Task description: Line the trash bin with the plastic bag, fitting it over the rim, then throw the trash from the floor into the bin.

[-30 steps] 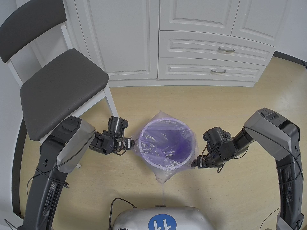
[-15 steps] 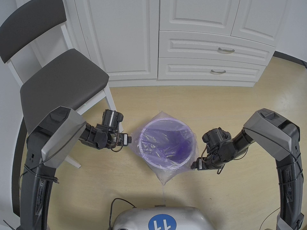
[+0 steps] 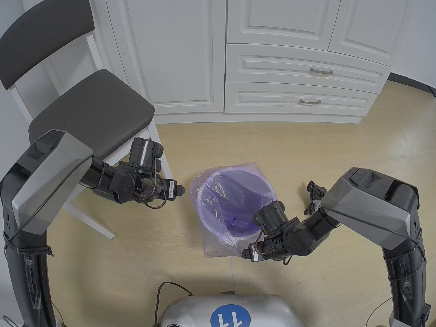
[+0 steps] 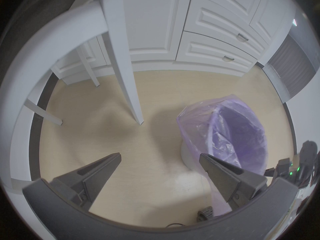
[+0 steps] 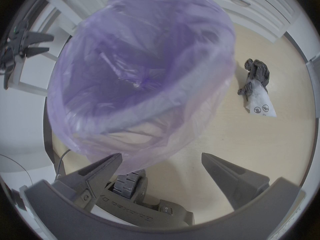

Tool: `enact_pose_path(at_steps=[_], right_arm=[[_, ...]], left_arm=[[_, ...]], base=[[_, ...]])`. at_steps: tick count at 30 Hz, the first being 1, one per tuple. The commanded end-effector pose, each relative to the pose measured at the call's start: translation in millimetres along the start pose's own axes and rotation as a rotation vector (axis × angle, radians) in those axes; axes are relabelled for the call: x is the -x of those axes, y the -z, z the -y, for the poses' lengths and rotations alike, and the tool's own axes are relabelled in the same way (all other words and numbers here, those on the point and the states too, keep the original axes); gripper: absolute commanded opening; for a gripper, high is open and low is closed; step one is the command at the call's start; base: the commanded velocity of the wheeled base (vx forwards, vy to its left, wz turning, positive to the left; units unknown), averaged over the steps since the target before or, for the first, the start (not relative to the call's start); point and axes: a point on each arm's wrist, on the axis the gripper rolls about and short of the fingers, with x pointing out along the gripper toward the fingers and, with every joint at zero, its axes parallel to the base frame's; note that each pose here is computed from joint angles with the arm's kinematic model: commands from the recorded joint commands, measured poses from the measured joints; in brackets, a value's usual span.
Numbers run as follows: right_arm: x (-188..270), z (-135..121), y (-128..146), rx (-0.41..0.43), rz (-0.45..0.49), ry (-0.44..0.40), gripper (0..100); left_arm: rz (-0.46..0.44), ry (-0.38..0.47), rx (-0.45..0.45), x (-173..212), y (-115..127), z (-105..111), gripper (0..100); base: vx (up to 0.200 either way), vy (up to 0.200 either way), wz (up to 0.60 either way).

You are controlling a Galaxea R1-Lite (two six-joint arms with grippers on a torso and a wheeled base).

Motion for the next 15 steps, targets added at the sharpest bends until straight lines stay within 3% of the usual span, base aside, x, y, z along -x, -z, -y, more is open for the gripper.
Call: enact_pose_path(at_steps=[1, 6, 12, 15], right_arm=[[-3, -19, 12, 0.037, 0.009, -0.01, 100], [-7, -29, 8, -0.015, 0.067, -0.039, 100], [-10, -36, 2, -0.086, 0.122, -0.084, 100], [-7, -56, 1, -0.129, 0.166, -0.132, 100]], left_arm=[[0.037, 0.007, 0.002, 18, -10, 1, 100], [0.026, 0.011, 0.0, 17, -7, 2, 100], [0.034, 0.048, -0.025, 16, 2, 20, 100], [0.058, 0.063, -0.033, 15, 7, 27, 100]], base=[[0.0, 0.0, 0.0], [0.0, 0.0, 0.0], [0.0, 0.0, 0.0], [0.0, 0.0, 0.0]])
